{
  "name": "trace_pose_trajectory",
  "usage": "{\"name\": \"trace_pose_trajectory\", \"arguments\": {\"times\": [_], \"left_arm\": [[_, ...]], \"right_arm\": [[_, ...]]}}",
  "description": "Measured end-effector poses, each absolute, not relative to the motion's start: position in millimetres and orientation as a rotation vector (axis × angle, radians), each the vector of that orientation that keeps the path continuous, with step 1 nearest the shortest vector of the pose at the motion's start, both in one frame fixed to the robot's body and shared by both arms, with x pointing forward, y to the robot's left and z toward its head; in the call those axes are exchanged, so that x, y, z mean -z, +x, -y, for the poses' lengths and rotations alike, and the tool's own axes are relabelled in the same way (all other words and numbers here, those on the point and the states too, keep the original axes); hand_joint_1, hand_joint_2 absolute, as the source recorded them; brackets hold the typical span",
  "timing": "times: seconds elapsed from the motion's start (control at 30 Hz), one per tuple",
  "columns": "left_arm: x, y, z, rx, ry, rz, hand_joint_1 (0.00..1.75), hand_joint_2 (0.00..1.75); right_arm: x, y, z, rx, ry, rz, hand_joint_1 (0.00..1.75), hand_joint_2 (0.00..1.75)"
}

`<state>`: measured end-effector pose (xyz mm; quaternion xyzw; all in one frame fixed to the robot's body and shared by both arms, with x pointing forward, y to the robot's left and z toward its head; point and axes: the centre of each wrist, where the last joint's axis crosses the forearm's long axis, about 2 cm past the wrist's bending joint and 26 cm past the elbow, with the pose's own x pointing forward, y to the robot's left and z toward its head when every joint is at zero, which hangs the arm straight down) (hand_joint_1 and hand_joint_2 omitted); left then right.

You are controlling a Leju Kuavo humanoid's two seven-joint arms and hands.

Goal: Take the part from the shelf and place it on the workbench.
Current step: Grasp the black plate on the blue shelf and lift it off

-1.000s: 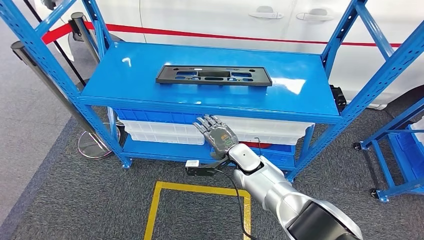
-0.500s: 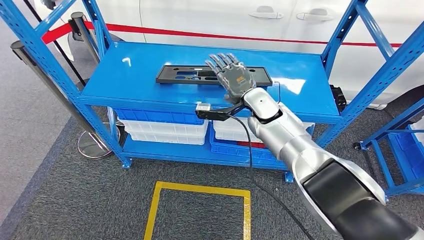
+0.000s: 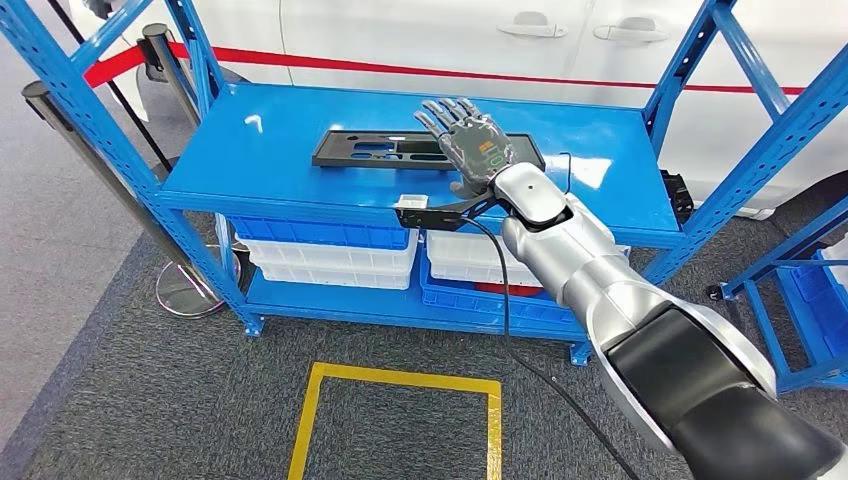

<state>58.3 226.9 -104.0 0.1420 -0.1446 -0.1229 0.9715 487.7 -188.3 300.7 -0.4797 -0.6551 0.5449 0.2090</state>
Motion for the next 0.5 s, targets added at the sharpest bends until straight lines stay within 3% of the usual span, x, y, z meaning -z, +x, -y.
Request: {"name": "trace_pose_trajectory", "arguments": {"times": [0.5], "left_arm": [[105,56,-227,0.142,0.241,0.3,0.0,0.0]], "right_arm": [[-257,480,207,-1.527,-1.26,1.75,0.0,1.75]]}}
